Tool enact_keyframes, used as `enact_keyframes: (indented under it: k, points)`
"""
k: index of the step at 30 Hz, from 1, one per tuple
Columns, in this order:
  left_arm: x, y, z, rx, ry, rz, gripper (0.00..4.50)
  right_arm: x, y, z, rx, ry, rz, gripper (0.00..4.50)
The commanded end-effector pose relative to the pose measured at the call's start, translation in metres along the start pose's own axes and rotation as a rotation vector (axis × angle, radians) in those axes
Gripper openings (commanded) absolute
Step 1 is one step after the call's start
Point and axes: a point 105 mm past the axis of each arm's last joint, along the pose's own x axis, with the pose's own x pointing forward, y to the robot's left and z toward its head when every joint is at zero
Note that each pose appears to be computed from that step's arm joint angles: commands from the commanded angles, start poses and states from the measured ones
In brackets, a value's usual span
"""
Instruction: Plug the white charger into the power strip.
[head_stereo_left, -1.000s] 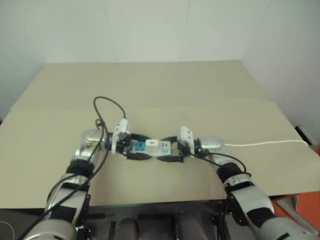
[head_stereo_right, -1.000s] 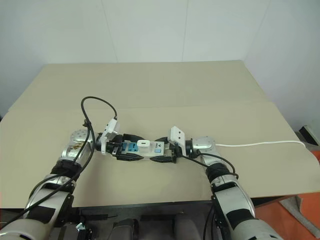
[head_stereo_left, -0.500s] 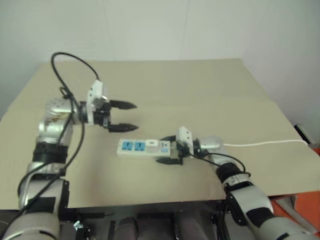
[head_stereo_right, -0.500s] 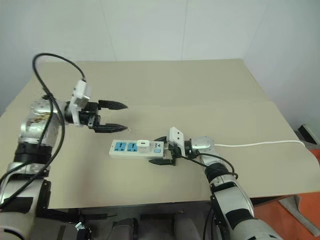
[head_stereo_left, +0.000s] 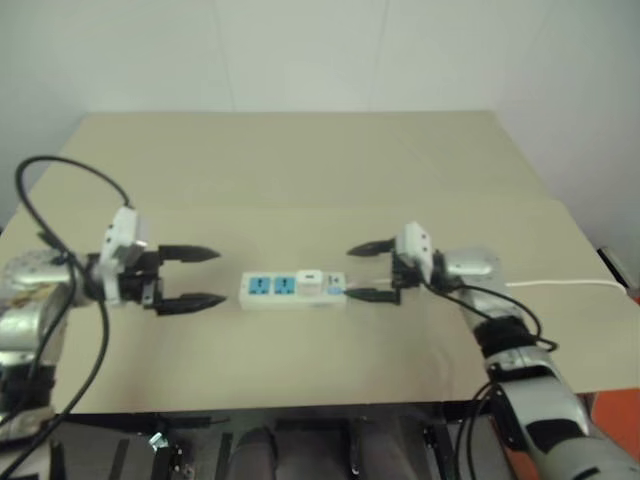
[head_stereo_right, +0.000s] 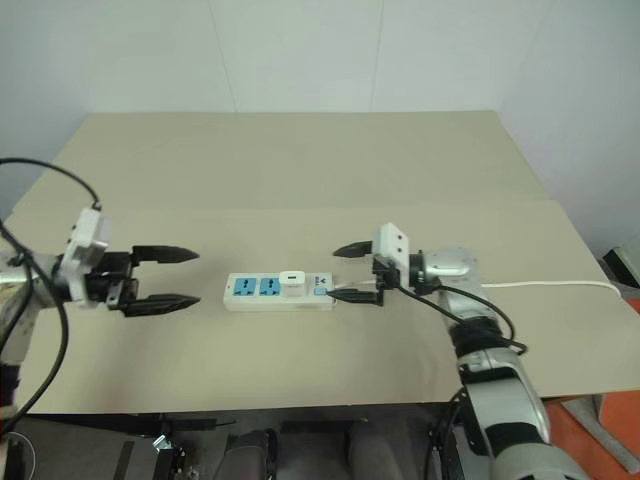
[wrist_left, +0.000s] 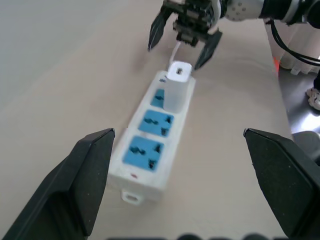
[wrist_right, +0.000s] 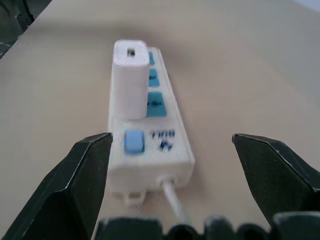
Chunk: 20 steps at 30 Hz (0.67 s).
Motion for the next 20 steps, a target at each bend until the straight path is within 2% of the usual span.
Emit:
enact_keyframes:
  k: [1, 10, 20]
  points:
    - [-0.017, -0.009, 0.013, 0.053, -0.003, 0.069, 4.50, -0.018, -0.004, 0.011, -0.032, -0.004, -0.031, 4.47]
    - [-0.041, -0.036, 0.005, -0.008, 0.014, 0.209, 4.50, -0.053, -0.006, 0.013, -0.014, 0.035, -0.109, 4.47]
    - [-0.036, -0.038, 0.005, -0.012, 0.009, 0.217, 4.50, -0.054, -0.005, 0.014, -0.005, 0.036, -0.115, 4.47]
